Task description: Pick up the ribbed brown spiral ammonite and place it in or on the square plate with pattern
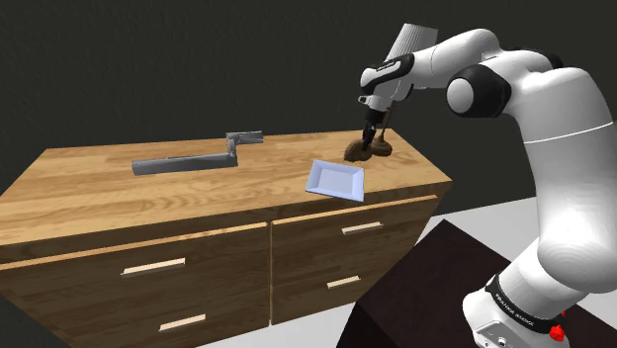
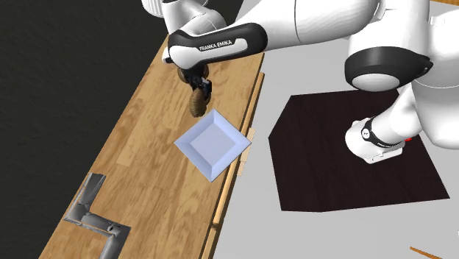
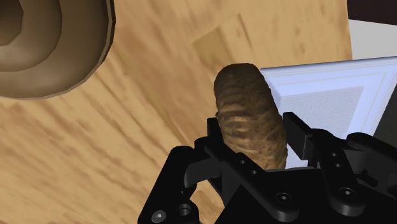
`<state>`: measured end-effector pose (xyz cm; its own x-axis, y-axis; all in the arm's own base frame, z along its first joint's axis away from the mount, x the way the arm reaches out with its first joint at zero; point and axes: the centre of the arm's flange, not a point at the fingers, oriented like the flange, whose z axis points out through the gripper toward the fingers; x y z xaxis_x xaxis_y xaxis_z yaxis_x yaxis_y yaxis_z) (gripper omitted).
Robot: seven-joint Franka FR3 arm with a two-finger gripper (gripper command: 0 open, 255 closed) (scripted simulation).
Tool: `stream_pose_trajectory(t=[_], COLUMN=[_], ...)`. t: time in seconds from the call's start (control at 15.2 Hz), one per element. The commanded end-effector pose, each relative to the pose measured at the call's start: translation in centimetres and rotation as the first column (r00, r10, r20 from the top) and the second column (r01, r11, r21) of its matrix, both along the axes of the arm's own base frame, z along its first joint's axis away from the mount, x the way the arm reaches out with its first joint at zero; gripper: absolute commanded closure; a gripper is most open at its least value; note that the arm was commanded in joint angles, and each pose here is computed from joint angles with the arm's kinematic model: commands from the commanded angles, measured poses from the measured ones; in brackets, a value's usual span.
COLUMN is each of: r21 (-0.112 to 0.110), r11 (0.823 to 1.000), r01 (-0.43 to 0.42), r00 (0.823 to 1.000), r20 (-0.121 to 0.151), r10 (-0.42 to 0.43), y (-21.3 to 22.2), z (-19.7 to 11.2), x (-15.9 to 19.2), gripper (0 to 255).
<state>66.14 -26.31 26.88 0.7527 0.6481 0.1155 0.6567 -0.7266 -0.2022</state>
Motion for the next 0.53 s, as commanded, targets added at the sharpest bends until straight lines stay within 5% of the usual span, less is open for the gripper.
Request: stream_pose_trajectory(t=[0.0,0.46], r21=[-0.001,-0.001], r11=[1.0,1.0], r01=[0.001,0.001], r00=[1.0,1.0], r20=[0.001,0.001], r10=[-0.001,-0.001], y=[-0.1,-0.1], z=[1.3,4.9], x=[0.0,0.0], gripper=[255,255])
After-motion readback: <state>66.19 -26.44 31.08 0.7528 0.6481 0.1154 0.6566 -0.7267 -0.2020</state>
